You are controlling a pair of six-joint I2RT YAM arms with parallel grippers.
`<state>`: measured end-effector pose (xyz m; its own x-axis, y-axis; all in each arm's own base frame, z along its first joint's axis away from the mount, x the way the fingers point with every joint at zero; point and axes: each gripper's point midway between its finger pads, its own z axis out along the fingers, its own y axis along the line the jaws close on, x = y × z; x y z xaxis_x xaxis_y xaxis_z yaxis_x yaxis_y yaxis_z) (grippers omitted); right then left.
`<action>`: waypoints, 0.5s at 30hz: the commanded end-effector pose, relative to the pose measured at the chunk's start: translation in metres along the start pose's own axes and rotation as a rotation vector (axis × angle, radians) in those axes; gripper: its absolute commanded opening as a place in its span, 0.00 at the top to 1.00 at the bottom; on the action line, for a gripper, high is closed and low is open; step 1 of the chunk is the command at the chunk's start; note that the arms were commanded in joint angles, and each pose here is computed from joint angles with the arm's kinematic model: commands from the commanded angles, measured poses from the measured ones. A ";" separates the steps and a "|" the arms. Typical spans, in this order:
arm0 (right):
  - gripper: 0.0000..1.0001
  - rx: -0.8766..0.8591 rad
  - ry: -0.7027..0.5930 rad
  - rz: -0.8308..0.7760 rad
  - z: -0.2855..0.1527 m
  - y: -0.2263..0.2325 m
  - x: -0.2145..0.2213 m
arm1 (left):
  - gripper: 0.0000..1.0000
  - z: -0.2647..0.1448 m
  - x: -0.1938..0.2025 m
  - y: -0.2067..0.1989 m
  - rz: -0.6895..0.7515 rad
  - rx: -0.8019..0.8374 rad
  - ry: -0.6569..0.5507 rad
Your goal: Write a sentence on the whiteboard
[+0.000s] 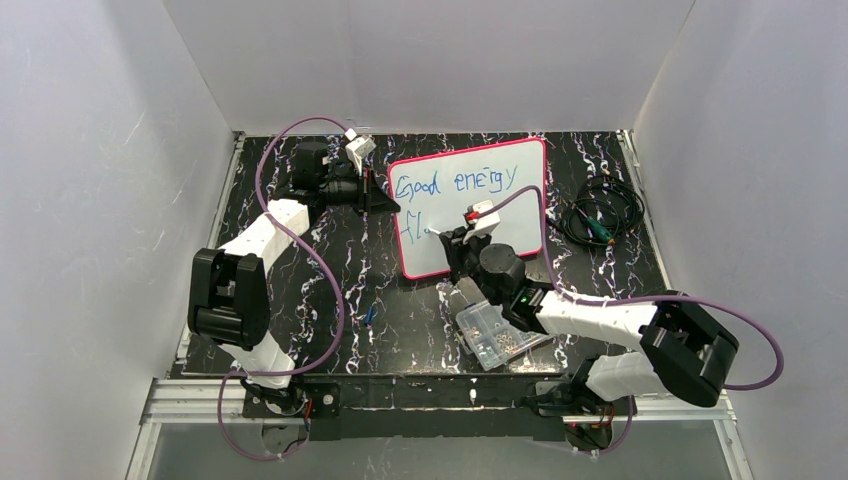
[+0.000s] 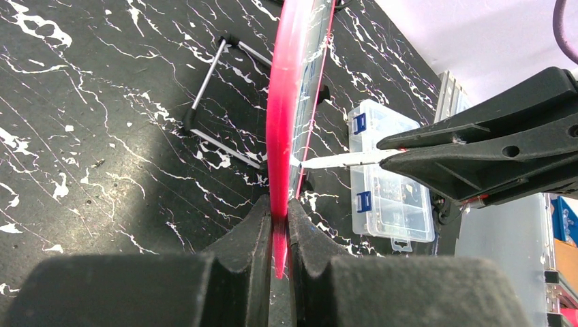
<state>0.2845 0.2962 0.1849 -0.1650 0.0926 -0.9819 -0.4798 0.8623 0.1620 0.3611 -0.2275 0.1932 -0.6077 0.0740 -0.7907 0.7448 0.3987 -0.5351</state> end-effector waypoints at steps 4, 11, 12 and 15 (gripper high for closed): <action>0.99 -0.026 -0.101 0.030 0.011 0.013 -0.036 | 1.00 -0.013 -0.026 -0.029 0.090 0.049 -0.053; 0.99 -0.058 -0.094 0.037 0.007 0.017 -0.035 | 1.00 -0.013 -0.026 -0.029 0.091 0.048 -0.054; 0.99 -0.061 -0.098 0.039 0.004 0.017 -0.036 | 1.00 -0.013 -0.026 -0.029 0.091 0.048 -0.054; 0.99 -0.052 -0.103 0.043 -0.001 0.013 -0.041 | 1.00 -0.013 -0.026 -0.029 0.090 0.048 -0.053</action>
<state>0.2844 0.3058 0.1918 -0.1560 0.1039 -0.9823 -0.5117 0.8421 0.1703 0.3609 -0.2276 0.1935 -0.6071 0.0740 -0.7911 0.7456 0.3972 -0.5351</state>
